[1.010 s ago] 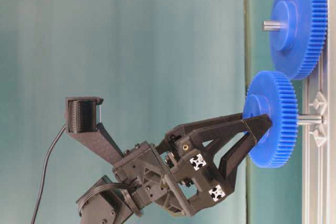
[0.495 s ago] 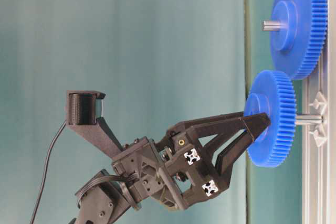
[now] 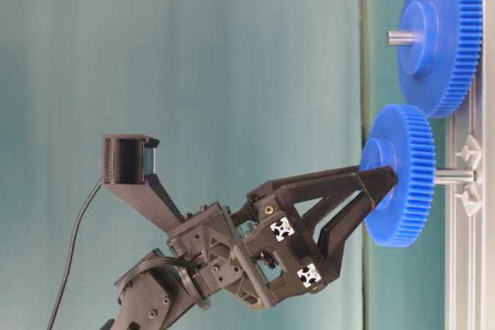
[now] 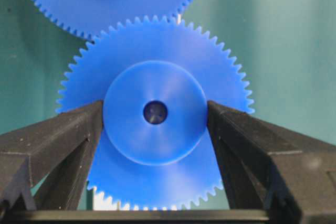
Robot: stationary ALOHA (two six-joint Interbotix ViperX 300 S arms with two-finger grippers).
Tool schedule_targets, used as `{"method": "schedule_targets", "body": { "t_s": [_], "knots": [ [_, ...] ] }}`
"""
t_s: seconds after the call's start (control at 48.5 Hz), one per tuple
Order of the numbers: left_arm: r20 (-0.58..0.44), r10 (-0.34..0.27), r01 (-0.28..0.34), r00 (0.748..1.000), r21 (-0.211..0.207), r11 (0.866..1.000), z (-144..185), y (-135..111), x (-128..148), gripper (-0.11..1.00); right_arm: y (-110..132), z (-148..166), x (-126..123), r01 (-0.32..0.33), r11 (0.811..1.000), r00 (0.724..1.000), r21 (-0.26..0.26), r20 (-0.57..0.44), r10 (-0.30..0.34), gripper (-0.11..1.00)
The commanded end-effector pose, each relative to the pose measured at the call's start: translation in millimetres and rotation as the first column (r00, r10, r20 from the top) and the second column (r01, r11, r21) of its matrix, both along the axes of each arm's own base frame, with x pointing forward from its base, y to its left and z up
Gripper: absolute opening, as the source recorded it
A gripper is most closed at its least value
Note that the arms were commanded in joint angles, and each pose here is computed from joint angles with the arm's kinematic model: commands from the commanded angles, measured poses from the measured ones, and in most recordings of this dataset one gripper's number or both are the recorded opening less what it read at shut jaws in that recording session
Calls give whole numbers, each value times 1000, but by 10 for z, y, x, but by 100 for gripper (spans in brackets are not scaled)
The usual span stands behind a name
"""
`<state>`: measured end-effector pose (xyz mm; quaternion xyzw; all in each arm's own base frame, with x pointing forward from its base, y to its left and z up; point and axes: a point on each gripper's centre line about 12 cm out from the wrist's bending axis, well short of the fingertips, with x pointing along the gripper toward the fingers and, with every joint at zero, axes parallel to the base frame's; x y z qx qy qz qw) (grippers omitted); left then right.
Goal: Find the location of the shaft and insert the small gear.
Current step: 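Align the gear's bore over the shaft beside the large gear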
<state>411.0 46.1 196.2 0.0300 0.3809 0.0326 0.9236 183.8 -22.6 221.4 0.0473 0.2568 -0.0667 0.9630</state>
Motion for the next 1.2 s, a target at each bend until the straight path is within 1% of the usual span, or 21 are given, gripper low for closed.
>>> {"method": "schedule_targets", "body": {
  "t_s": [0.0,0.206,0.474,0.598,0.783,1.01,1.175],
  "knots": [
    [11,3,-3,1000,3,1000,55,15,6,83,-5,40,20,6,1000,1000,8,16,-7,5],
    [1,3,-3,1000,3,1000,68,19,-16,83,-7,31,16,8,1000,1000,8,12,-8,5],
    [-64,6,-7,998,-3,1000,16,23,-103,83,-8,34,17,9,1000,1000,9,15,-9,5],
    [-69,6,-7,998,-3,1000,17,22,-110,83,-8,34,17,9,1000,1000,9,15,-9,5],
    [-60,8,-8,998,-2,1000,60,26,-124,83,-8,40,19,9,1000,1000,9,16,-9,5],
    [-1,10,-10,1000,5,1000,290,34,-112,84,-7,40,19,9,1000,1000,10,17,-9,5],
    [-8,12,-12,1000,2,1000,266,29,-151,86,-8,34,17,9,1000,1000,9,15,-9,5]
  ]
}}
